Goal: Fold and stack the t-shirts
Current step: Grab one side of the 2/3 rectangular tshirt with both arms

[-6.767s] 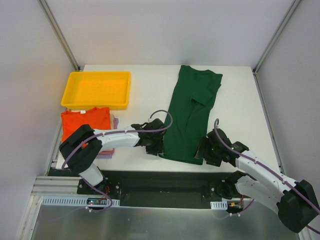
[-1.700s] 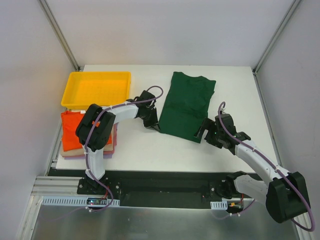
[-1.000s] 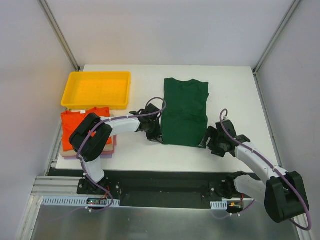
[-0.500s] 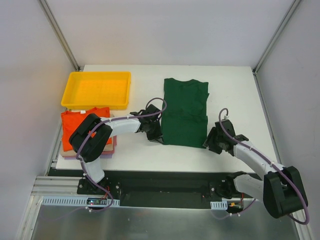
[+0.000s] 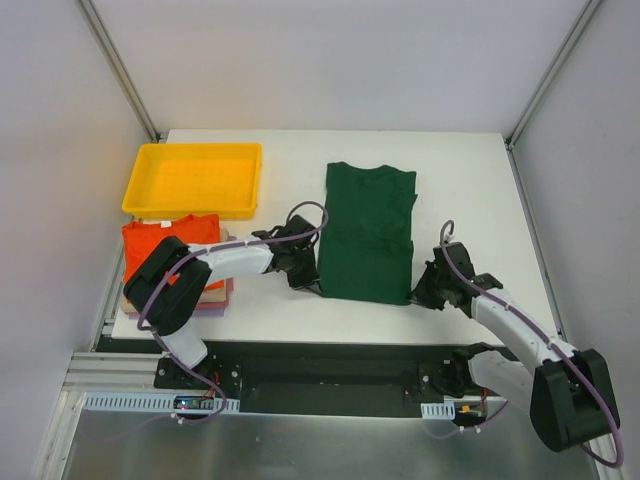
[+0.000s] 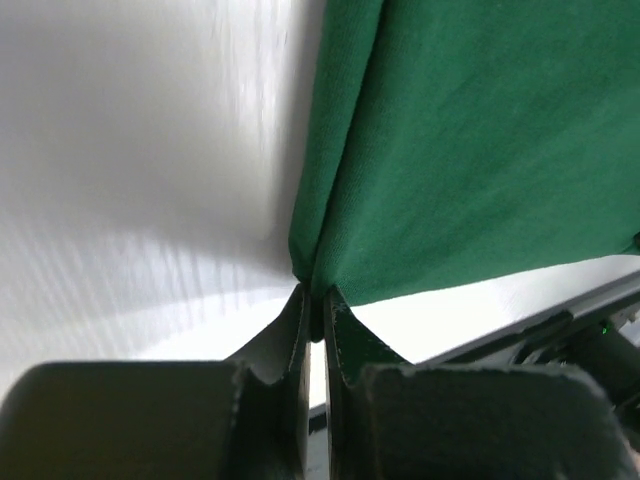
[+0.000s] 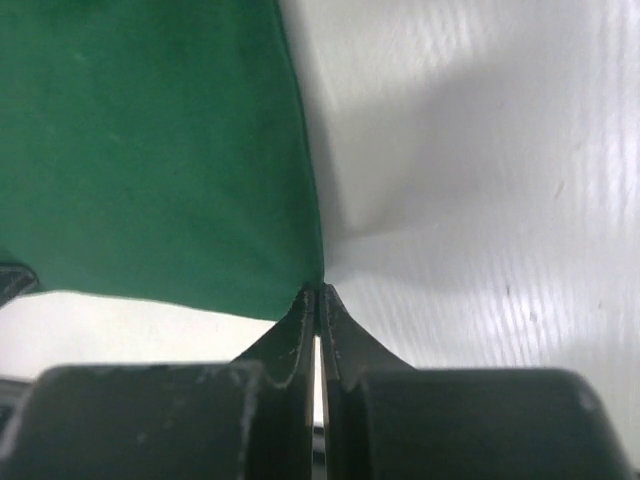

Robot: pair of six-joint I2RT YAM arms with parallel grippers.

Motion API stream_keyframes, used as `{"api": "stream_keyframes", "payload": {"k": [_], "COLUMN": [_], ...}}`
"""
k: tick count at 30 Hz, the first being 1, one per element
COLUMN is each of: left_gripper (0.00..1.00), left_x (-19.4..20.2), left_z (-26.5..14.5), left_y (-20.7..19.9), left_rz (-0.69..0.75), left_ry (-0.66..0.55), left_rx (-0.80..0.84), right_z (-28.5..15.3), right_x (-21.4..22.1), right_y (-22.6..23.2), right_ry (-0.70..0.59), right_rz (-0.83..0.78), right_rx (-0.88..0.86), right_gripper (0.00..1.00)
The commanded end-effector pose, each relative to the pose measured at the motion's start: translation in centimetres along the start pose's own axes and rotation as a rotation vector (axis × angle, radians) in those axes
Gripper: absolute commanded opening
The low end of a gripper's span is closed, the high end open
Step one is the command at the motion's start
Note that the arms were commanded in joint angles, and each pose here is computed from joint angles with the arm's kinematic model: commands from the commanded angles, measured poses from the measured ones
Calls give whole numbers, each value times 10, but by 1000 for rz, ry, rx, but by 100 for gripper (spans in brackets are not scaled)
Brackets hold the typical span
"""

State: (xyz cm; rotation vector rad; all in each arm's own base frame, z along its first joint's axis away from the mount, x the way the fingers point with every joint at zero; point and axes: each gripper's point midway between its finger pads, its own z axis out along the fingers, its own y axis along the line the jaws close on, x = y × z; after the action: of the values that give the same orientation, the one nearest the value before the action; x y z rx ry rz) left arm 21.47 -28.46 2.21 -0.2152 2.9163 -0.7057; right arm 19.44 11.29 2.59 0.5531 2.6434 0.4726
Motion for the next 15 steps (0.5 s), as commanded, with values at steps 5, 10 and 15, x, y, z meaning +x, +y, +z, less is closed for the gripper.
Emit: {"api": "stream_keyframes", "payload": {"k": [5, 10, 15], "left_gripper": [0, 0, 0], "left_x": [39, 62, 80], "left_z": [-70, -110, -154], "left_y": [4, -5, -22], "left_rz": [67, 87, 131], "left_ry": [-27, -22, -57], "left_rx": [51, 162, 296], "right_z": [-79, -135, -187], "right_x": [48, 77, 94], "right_y": [16, 36, 47], "right_ry": [235, 372, 459], "right_rz": [-150, -174, -184], "right_rx": [-138, -302, -395], "right_gripper": [1, 1, 1]}}
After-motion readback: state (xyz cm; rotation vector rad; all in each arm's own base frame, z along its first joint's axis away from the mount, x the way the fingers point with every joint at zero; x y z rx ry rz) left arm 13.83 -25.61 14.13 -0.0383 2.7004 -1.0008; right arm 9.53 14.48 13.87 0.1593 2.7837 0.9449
